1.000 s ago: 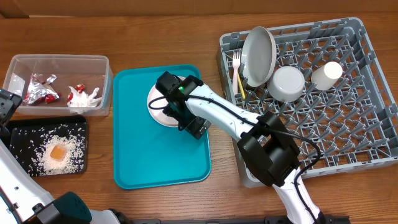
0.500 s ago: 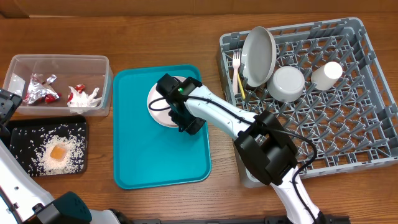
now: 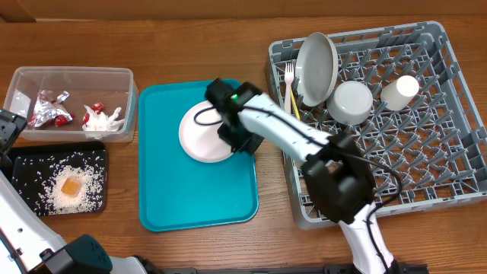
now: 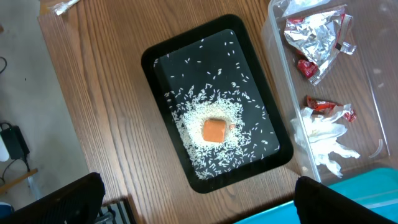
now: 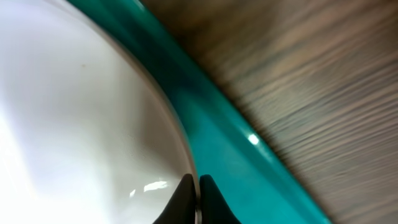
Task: Sort waste into correct bins and load items into the dishwasher rack
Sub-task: 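Lift the pink plate and carry it into the rack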
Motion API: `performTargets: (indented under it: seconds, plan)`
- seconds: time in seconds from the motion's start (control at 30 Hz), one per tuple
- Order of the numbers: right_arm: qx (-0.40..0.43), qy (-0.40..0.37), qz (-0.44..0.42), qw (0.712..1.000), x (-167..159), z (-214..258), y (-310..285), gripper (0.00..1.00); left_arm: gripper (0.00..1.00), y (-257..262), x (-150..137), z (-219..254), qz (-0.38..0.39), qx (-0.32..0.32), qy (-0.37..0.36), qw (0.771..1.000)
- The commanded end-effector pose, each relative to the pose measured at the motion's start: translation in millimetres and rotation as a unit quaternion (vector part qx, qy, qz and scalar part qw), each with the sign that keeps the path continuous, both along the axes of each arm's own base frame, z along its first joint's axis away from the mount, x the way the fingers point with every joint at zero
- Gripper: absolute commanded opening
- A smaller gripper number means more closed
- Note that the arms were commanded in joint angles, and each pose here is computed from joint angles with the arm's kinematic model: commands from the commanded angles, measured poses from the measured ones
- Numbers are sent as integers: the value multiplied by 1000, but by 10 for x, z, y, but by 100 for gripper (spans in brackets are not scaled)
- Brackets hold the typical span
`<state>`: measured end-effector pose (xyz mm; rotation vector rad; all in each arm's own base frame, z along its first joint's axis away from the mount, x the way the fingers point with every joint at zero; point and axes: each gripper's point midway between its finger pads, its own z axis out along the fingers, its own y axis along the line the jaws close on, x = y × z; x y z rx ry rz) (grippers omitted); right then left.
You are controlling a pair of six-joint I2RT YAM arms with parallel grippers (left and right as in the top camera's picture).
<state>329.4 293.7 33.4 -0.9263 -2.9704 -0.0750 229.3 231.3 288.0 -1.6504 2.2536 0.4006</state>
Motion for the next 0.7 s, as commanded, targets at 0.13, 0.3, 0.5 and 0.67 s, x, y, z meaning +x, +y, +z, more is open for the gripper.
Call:
performTargets:
  seconds: [0.13, 0.3, 0.5, 0.67]
  plan:
    - [60, -143, 128, 979, 194, 1419, -343, 4, 100, -11, -6, 27, 5, 1, -7, 1000]
    - [44, -222, 140, 964, 72, 2178, -862, 4, 100, -11, -6, 27, 5, 1, -7, 1000]
    - [-49, -260, 83, 961, -260, 2666, -1735, 4, 100, -11, -6, 27, 5, 1, -7, 1000]
    - [-125, -247, 52, 960, -602, 2816, -2302, 4, 100, -11, -6, 27, 5, 1, -7, 1000]
